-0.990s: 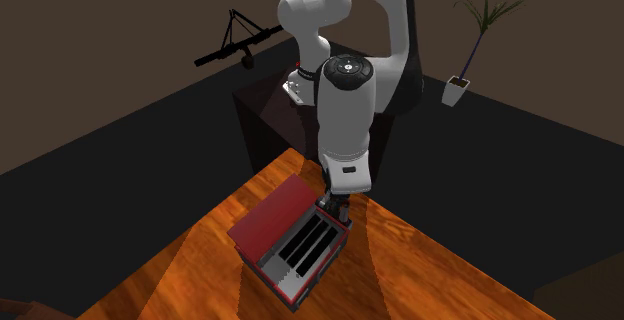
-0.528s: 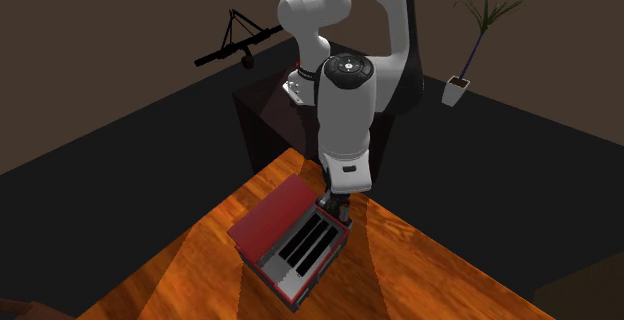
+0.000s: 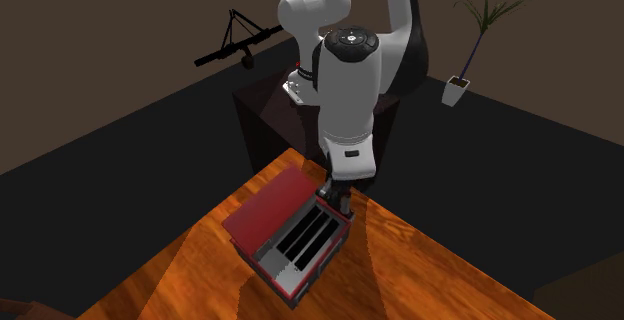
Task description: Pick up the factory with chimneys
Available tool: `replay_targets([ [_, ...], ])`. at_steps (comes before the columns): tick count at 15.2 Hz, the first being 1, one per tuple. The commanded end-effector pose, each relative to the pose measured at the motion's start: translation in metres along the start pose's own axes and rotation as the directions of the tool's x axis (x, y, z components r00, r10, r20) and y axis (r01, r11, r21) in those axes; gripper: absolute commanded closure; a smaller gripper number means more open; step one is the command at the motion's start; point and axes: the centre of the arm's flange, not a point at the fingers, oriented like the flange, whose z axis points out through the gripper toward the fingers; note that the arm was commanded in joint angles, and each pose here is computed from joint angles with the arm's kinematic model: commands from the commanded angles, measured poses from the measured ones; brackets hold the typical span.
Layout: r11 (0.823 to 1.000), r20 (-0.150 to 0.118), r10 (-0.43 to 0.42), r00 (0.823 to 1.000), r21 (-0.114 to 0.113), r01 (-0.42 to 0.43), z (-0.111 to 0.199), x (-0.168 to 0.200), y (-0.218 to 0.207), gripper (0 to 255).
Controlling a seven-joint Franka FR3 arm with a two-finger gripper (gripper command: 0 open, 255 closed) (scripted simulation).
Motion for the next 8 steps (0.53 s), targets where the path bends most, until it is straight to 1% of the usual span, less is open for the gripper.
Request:
replay_targets([
  [1,1.000,-0.002,0.000,1.000,-0.002,0.000,-0.012,0.001,-0.001,255],
  [6,1.000,-0.002,0.000,1.000,-0.002,0.000,-0.038,0.002,-0.001,255],
  [8,1.000,-0.002,0.000,1.000,-0.002,0.000,-0.039,0.002,-0.001,255],
])
